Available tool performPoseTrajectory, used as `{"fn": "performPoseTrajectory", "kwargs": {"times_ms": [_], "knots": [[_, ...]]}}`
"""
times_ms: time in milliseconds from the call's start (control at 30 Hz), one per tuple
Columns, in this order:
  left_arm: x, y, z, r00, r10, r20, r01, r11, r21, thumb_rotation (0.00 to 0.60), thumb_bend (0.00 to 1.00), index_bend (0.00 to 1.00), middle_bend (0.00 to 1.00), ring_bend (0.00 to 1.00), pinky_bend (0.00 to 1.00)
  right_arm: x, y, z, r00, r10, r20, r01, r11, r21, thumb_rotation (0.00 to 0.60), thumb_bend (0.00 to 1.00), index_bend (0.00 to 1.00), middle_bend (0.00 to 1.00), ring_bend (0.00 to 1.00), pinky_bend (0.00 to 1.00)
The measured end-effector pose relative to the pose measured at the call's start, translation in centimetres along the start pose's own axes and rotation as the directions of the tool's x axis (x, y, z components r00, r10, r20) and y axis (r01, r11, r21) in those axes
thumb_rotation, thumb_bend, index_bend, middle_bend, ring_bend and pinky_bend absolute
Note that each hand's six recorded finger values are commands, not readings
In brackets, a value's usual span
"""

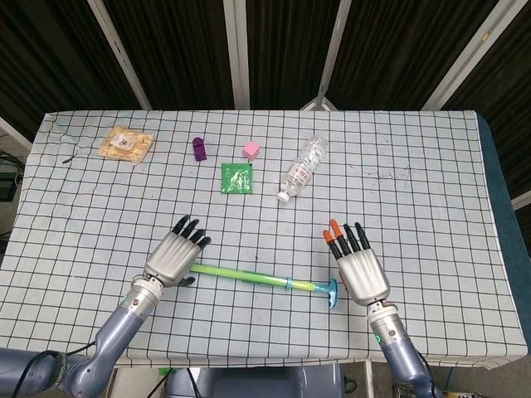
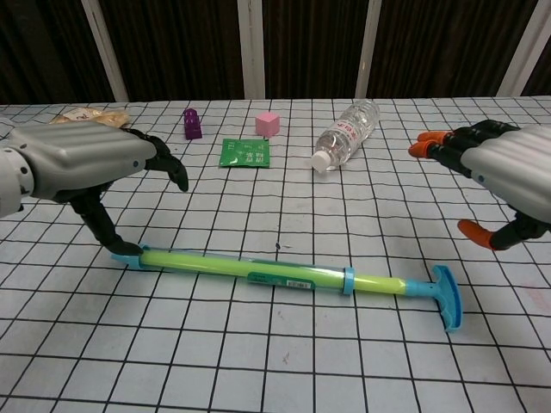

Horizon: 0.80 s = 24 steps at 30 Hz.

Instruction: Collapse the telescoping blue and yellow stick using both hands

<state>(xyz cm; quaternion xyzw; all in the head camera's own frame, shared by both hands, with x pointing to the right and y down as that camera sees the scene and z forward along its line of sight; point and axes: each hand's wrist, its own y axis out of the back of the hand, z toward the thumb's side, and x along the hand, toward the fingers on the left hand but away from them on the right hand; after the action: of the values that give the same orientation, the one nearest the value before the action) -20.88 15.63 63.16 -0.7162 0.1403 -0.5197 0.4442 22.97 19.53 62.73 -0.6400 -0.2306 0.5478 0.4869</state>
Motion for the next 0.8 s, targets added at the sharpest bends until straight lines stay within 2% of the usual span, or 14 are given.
{"fn": "performPoseTrajectory", "kwargs": {"times_ms": [167, 300, 533, 800], "knots": [[-1.4, 0.2, -1.1, 0.999, 0.034, -0.025, -0.035, 0.999, -0.031, 0.600, 0.18, 0.09, 0.01, 0.00, 0.00, 1.3, -0.1, -2.6, 0.998, -0.013, 0.055, 0.016, 0.999, -0.050, 0.600, 0.32, 0.00, 0.00, 0.00, 0.00], [-3.2, 0.2, -2.3, 0.996, 0.079, -0.044, -0.080, 0.996, -0.028, 0.600, 0.14, 0.01, 0.00, 0.00, 0.00, 2.9, 0.3, -5.6, 0.993, -0.048, 0.108, 0.052, 0.998, -0.034, 0.600, 0.31, 0.00, 0.00, 0.00, 0.00], [-8.5, -0.2, -6.2, 0.975, 0.172, -0.144, -0.183, 0.981, -0.068, 0.600, 0.12, 0.00, 0.00, 0.00, 0.00, 5.9, 0.4, -9.4, 0.978, -0.051, 0.201, 0.078, 0.989, -0.128, 0.600, 0.30, 0.00, 0.00, 0.00, 0.00], [-14.3, -1.3, -10.6, 0.941, 0.188, -0.280, -0.236, 0.961, -0.147, 0.600, 0.12, 0.00, 0.00, 0.00, 0.00, 10.3, 1.1, -13.6, 0.948, -0.093, 0.305, 0.157, 0.969, -0.192, 0.600, 0.30, 0.00, 0.00, 0.00, 0.00]]}}
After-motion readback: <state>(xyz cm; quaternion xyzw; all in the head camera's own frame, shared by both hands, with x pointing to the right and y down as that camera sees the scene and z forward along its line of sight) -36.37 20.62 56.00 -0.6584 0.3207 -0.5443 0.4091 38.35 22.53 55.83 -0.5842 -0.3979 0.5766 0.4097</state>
